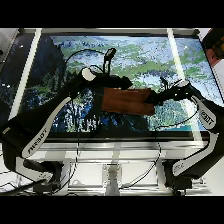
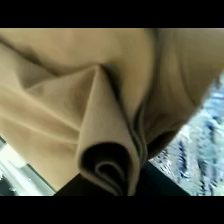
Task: Fold the clothes and pants, and hang the long-sleeved shirts on hangers.
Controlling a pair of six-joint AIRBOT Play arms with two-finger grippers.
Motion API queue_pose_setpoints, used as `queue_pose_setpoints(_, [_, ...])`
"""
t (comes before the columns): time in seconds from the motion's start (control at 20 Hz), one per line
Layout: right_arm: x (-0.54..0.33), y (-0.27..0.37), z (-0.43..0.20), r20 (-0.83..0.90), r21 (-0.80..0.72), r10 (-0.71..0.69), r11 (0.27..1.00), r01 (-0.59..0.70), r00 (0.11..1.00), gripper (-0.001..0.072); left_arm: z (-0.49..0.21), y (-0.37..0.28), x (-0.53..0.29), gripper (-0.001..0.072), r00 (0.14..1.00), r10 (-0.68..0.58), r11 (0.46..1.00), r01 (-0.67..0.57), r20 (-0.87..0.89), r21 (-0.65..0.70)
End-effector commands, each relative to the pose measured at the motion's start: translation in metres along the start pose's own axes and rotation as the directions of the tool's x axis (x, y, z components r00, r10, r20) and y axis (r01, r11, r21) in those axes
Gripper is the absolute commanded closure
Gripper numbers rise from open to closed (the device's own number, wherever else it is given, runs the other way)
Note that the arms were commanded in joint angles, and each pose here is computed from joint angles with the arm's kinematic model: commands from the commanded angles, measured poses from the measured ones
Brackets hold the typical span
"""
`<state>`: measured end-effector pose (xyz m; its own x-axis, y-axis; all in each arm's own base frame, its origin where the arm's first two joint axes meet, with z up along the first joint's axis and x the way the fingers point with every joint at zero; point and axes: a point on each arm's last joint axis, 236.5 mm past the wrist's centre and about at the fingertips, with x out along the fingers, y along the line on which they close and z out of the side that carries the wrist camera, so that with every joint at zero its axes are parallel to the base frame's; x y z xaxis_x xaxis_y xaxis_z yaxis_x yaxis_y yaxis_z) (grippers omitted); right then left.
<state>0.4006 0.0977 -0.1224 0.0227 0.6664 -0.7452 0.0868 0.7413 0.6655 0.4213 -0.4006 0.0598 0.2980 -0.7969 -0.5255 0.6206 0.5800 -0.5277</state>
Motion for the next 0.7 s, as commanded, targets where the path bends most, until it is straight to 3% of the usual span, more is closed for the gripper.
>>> queue_pose_setpoints(0.0, [-0.011,0.029,0.015,0.023,-0.074,0.032,0.997,-0.03,0.999,0.0705,-0.011,0.029,-0.008,0.0694,0.994,0.098,0.989,-0.091,-0.056,0.114])
queue_pose_setpoints(0.2, [-0.083,0.059,0.061,0.206,-0.177,0.031,0.984,0.006,0.978,0.0705,-0.026,0.069,-0.06,0.0694,0.966,0.179,0.978,-0.153,-0.188,0.143])
queue_pose_setpoints(0.35, [-0.17,0.056,0.098,0.445,-0.12,-0.022,0.989,0.084,0.895,0.0706,-0.03,0.132,-0.141,0.0695,0.879,0.401,0.916,-0.387,-0.257,0.104])
queue_pose_setpoints(0.5, [-0.268,0.005,0.106,0.637,0.078,-0.19,0.98,0.183,0.747,0.0705,-0.018,0.171,-0.24,0.0694,0.791,0.57,0.818,-0.571,-0.224,0.063])
queue_pose_setpoints(0.65, [-0.358,-0.076,0.072,0.689,0.392,-0.406,0.906,0.161,0.601,0.0706,-0.004,0.179,-0.333,0.0694,0.733,0.667,0.737,-0.675,-0.129,-0.024])
